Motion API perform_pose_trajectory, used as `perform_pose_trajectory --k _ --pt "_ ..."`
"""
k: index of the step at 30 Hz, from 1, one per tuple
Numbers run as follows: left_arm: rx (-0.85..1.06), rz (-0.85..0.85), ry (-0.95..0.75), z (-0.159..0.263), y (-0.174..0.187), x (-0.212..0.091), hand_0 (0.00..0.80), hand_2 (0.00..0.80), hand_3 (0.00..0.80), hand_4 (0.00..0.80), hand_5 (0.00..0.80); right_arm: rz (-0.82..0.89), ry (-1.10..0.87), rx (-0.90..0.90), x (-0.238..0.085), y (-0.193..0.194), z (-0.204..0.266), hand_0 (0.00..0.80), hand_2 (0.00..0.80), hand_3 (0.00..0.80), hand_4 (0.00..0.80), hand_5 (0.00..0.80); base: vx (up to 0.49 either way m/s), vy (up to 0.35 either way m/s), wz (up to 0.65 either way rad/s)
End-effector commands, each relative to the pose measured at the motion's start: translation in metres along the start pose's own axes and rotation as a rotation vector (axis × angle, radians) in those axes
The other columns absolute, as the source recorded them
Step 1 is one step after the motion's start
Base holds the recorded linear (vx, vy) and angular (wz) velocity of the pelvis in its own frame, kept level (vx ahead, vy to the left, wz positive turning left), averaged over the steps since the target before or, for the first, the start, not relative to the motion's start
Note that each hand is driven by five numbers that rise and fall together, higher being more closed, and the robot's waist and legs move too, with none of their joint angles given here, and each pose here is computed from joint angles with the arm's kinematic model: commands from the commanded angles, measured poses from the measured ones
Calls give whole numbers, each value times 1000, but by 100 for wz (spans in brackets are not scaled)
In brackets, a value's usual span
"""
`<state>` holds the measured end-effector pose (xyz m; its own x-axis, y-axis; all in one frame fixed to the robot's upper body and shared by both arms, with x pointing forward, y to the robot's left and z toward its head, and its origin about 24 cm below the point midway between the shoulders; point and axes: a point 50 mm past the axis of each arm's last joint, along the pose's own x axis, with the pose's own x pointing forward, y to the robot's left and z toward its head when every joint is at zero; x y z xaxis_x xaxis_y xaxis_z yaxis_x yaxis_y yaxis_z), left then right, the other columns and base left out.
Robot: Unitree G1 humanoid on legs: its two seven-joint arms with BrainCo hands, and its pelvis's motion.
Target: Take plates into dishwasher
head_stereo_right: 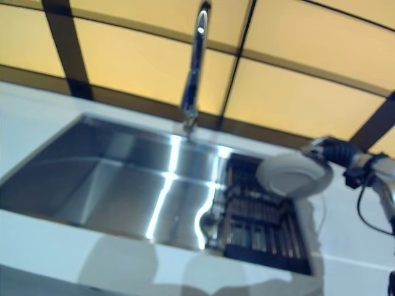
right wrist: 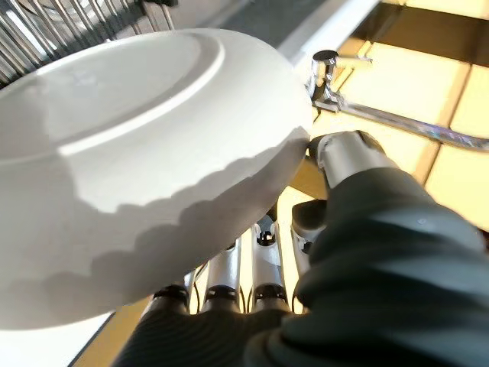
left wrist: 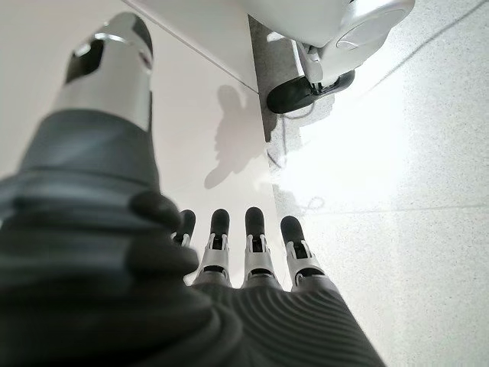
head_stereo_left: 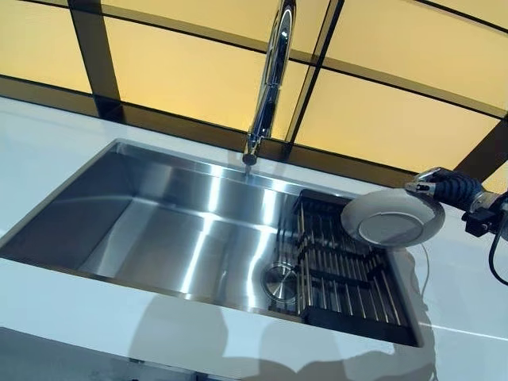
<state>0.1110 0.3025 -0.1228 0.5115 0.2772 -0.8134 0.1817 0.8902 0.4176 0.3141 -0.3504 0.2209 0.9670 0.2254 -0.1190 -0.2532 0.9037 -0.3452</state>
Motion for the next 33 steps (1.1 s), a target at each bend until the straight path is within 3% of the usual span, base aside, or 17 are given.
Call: perform_pose_trajectory --k 1,33 --pt "13 1 -8 -1 -2 1 0 0 0 0 0 -87 -170 17 -7 -17 36 800 800 800 800 800 0 0 0" --pt "-11 -16 32 -15 -11 -2 0 0 0 0 0 -222 -243 -14 -18 -33 60 800 800 800 800 800 0 0 0"
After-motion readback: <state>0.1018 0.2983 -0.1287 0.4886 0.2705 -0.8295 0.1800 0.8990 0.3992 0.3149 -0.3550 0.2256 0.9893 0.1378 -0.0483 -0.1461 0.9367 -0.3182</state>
